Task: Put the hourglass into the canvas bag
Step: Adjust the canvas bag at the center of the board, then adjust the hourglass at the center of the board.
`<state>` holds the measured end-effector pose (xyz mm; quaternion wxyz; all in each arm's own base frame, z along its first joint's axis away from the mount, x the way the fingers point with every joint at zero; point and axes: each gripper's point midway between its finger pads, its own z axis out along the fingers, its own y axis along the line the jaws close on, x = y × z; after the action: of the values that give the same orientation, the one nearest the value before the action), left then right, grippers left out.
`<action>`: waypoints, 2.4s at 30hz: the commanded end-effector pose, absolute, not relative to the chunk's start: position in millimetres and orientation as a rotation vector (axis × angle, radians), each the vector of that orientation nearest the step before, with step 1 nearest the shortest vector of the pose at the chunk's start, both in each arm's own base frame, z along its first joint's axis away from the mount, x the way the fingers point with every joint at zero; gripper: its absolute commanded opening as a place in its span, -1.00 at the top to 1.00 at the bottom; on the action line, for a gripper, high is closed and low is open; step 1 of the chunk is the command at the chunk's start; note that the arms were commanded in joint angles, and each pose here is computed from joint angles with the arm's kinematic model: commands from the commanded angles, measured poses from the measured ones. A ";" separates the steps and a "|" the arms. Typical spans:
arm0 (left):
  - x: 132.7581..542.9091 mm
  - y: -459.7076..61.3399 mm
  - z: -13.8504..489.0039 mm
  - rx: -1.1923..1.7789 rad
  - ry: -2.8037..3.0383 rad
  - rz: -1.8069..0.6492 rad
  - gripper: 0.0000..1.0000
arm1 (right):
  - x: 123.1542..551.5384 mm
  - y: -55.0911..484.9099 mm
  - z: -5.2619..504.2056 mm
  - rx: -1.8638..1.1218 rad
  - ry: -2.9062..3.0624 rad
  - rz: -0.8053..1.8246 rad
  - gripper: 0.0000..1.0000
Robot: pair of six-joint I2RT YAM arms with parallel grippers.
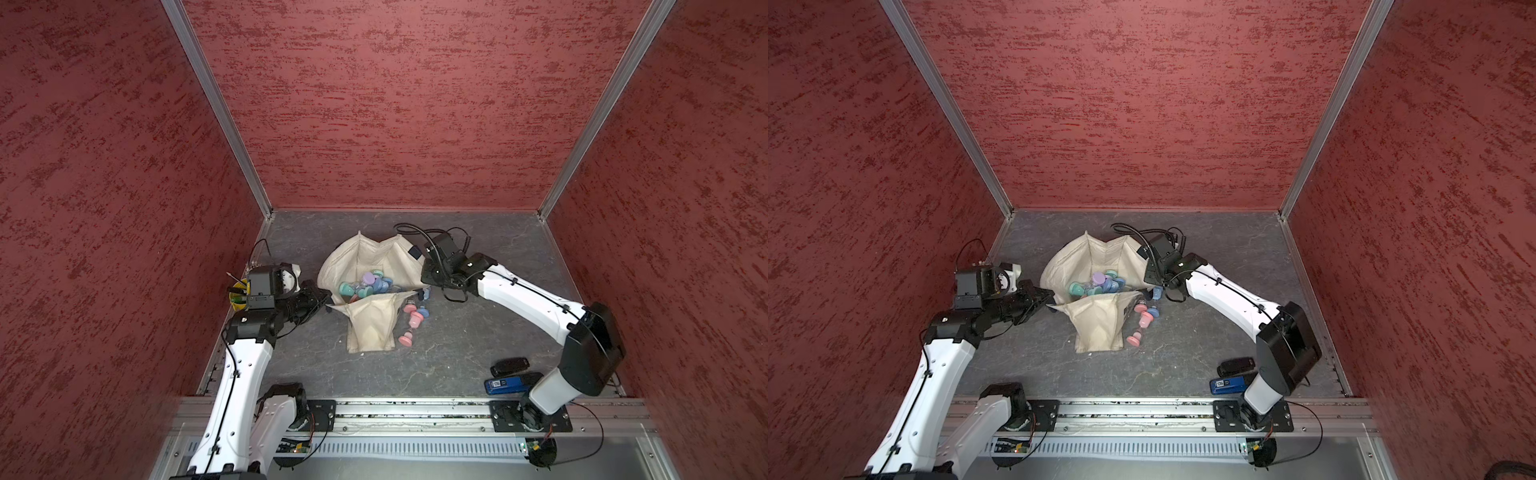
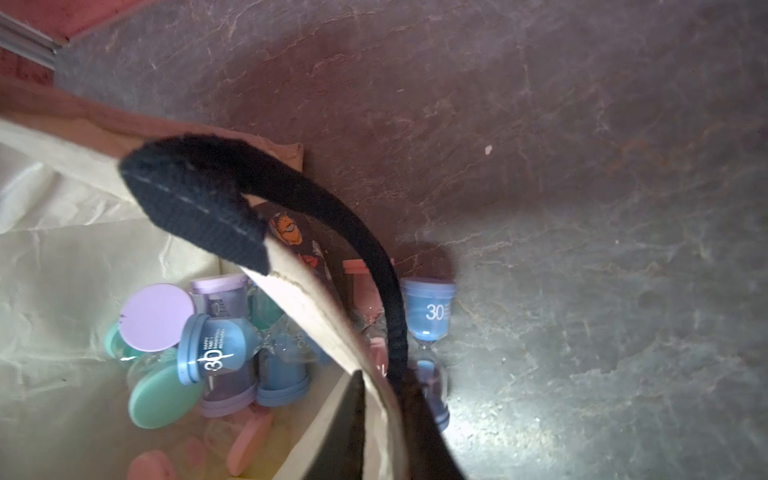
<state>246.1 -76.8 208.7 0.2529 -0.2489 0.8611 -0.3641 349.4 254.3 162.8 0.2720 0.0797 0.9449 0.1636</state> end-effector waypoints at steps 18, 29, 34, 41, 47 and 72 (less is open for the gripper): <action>275.3 -48.2 276.0 -0.573 2.220 -0.639 1.00 | 333.6 312.3 358.2 0.024 2.086 0.866 1.00; 263.4 -53.7 244.2 -0.563 2.283 -0.645 1.00 | 316.9 310.7 293.7 0.086 2.197 0.845 1.00; 258.9 -58.5 237.9 -0.558 2.298 -0.679 1.00 | 319.0 307.6 291.1 0.101 2.208 0.805 0.90; 257.0 -60.7 238.5 -0.557 2.298 -0.701 0.66 | 324.6 296.9 306.8 0.111 2.195 0.717 0.03; 256.9 -60.4 232.1 -0.571 2.312 -0.709 0.66 | 330.1 277.3 300.4 0.172 2.218 0.564 -0.11; 250.4 -60.3 227.8 -0.592 2.320 -0.733 1.00 | 335.4 209.7 128.4 0.407 2.559 0.527 -0.24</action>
<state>253.4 -59.7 227.1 0.3122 -0.2260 0.8817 -0.2722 328.1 193.7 130.9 0.2497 0.1537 0.9442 0.1503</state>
